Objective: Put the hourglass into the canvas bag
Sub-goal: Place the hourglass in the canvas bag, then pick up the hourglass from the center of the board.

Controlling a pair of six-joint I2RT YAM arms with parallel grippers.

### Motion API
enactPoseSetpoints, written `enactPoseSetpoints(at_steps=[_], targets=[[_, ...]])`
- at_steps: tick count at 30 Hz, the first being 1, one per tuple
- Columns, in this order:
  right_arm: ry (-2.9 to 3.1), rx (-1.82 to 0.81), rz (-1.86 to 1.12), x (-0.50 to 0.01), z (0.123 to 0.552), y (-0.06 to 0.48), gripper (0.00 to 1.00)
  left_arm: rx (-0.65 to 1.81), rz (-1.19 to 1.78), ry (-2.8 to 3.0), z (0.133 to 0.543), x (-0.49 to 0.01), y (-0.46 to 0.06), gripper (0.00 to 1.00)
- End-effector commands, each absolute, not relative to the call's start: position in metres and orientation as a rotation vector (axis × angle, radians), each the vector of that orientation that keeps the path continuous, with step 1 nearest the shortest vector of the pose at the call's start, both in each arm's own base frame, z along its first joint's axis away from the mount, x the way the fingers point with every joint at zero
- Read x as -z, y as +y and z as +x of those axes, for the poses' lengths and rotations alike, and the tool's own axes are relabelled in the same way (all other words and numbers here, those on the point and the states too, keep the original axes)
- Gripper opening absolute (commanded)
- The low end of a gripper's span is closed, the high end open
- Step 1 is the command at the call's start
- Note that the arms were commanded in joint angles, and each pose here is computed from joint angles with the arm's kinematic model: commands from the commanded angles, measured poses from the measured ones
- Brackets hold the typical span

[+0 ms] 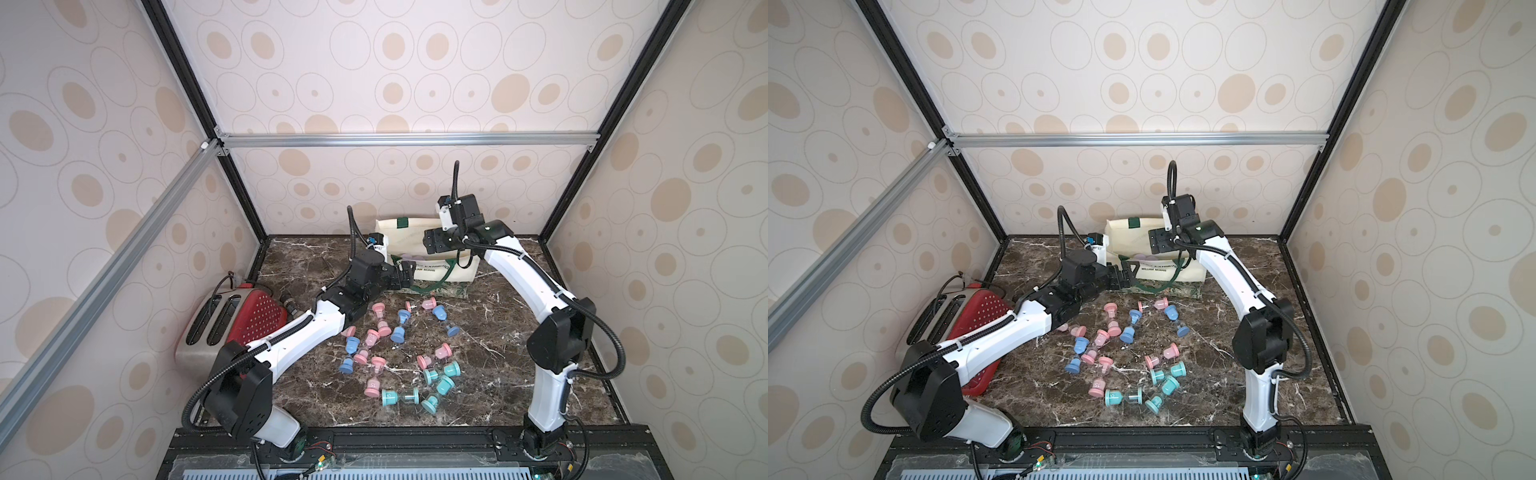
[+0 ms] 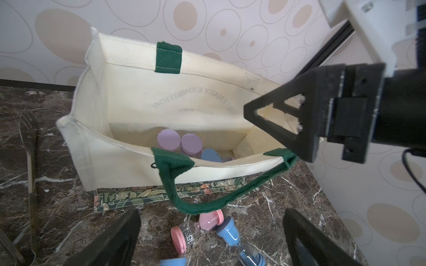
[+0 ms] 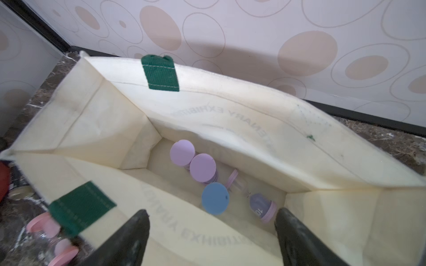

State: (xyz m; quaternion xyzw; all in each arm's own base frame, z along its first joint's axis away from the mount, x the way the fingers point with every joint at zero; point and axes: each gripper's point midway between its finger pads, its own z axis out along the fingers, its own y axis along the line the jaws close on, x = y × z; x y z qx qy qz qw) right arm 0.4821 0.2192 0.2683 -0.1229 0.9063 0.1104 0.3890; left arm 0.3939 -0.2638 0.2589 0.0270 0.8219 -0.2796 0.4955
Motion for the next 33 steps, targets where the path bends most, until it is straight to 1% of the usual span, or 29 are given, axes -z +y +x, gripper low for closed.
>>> enactPoseSetpoints(at_steps=[1,13,18,23,27,30,33], targets=[[2.366,-0.338,-0.279,-0.263,0.455,0.214,0.9,0.709,0.053,1.989,0.384,-0.264,-0.258,0.97],[2.48,-0.316,-0.193,-0.238,0.361,0.169,0.92,0.731,0.093,2.033,0.345,-0.25,-0.255,0.97],[2.52,-0.293,-0.143,-0.21,0.331,0.152,0.92,0.726,0.094,2.043,0.33,-0.243,-0.258,0.97],[2.571,-0.398,-0.132,-0.161,0.317,0.163,0.89,0.732,0.077,2.054,0.324,-0.233,-0.259,0.97],[2.621,-0.41,-0.142,-0.122,0.316,0.171,0.85,0.744,0.065,2.057,0.318,-0.226,-0.263,0.97],[2.613,-0.348,-0.137,-0.102,0.321,0.166,0.84,0.739,0.053,2.068,0.316,-0.219,-0.264,0.97],[2.614,-0.343,-0.128,-0.085,0.322,0.166,0.83,0.745,0.042,2.074,0.315,-0.213,-0.265,0.97]])
